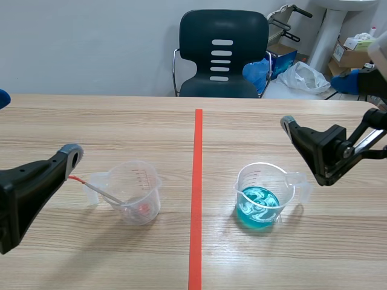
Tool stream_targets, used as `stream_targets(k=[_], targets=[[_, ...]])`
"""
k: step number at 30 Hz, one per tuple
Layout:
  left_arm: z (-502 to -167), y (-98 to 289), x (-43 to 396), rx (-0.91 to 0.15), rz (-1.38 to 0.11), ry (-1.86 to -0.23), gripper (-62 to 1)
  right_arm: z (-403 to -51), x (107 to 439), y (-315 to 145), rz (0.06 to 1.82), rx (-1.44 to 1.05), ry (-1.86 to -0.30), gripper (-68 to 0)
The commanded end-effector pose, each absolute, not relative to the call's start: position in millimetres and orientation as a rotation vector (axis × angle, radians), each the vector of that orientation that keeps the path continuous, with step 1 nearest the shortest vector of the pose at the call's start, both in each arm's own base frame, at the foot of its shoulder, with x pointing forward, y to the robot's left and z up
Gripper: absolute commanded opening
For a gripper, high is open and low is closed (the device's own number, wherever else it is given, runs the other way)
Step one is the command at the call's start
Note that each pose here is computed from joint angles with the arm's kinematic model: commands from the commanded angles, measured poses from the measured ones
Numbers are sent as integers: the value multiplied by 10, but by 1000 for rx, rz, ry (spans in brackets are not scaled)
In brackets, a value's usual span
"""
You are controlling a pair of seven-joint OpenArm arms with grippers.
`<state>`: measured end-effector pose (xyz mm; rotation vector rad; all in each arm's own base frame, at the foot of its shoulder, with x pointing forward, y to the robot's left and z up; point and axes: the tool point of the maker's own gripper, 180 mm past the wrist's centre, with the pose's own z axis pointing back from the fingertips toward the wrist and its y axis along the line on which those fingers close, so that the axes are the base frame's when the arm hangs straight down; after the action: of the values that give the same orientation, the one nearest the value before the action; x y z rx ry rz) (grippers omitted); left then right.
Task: Do the redox reaction experiment
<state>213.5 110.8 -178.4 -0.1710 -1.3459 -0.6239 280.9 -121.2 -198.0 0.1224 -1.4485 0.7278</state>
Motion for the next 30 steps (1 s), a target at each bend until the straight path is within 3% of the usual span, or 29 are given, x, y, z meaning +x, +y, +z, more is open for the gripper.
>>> stream_targets(k=[1, 30], targets=[[-1742, 1084, 2126, -182, -626, -1360, 14, -1728, 2837, -1169, 757, 101, -1507, -137], [-1761, 1091, 2124, -178, -626, -1350, 14, -1731, 2728, -1215, 767, 71, -1480, -137]])
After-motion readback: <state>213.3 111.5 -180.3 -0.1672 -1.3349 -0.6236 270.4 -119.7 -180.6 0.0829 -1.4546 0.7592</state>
